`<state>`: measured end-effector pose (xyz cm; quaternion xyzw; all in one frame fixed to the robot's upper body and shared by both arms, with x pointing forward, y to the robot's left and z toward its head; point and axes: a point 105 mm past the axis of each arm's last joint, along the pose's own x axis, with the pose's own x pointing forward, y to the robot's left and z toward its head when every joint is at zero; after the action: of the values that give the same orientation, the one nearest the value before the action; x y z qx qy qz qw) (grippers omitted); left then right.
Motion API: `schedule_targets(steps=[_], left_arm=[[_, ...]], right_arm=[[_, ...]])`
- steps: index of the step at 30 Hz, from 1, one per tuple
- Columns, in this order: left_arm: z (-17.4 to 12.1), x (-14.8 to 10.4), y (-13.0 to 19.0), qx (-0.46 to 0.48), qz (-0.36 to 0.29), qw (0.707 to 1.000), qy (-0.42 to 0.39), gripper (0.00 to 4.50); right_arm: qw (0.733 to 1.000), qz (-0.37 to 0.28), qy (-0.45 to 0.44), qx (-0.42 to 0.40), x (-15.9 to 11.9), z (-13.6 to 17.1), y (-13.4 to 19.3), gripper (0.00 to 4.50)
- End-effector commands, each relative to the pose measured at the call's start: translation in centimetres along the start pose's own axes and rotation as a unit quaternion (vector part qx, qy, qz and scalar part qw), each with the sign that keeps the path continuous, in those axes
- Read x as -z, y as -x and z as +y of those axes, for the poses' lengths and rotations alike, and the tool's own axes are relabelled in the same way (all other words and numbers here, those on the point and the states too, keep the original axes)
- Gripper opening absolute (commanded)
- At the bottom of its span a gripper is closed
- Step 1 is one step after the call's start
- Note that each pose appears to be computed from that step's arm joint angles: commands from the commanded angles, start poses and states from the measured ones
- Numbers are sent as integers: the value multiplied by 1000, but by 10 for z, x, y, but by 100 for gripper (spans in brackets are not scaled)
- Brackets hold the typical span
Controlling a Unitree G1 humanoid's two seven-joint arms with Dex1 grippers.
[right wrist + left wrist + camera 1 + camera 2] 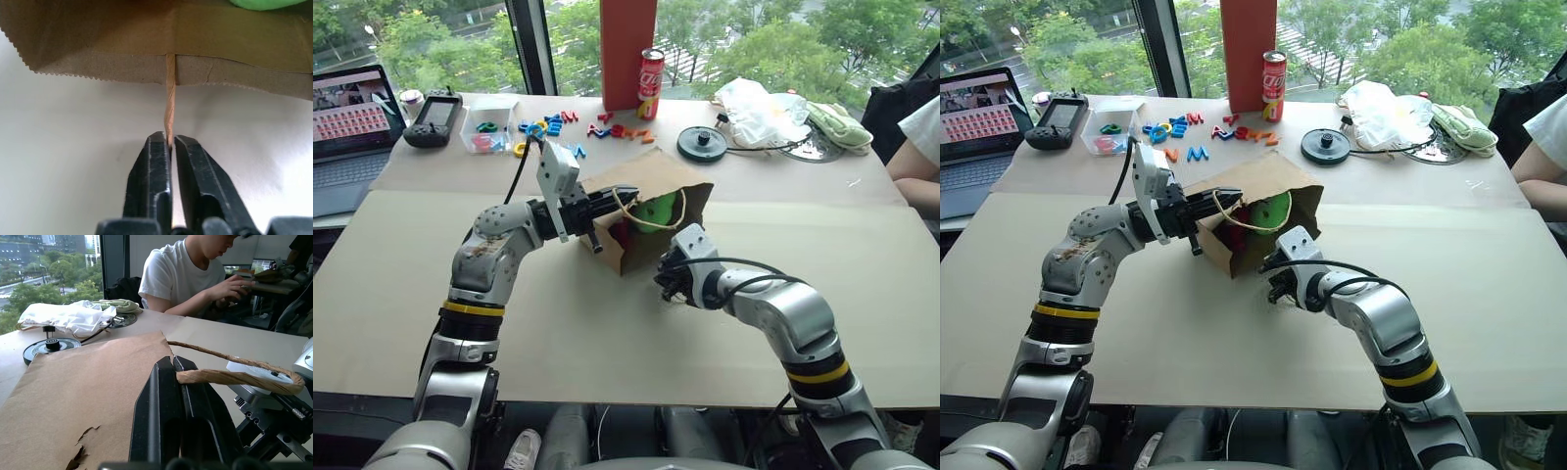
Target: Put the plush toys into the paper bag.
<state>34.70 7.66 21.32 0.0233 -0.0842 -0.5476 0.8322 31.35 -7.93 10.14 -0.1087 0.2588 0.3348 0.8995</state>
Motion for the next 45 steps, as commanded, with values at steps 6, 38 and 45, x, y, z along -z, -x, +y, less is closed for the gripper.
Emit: schedule_targets(steps=[6, 38, 45], left_arm=[[-1, -13, -8, 12, -16, 999, -32, 0], [44, -14, -17, -110, -107, 987, 52, 0], [37, 17, -11, -122, -77, 986, 79, 0]], right_arm=[[995, -89, 15, 49, -41, -23, 18, 60], [939, -223, 178, 194, -126, -44, 81, 3], [949, -168, 191, 185, -110, -38, 71, 3]])
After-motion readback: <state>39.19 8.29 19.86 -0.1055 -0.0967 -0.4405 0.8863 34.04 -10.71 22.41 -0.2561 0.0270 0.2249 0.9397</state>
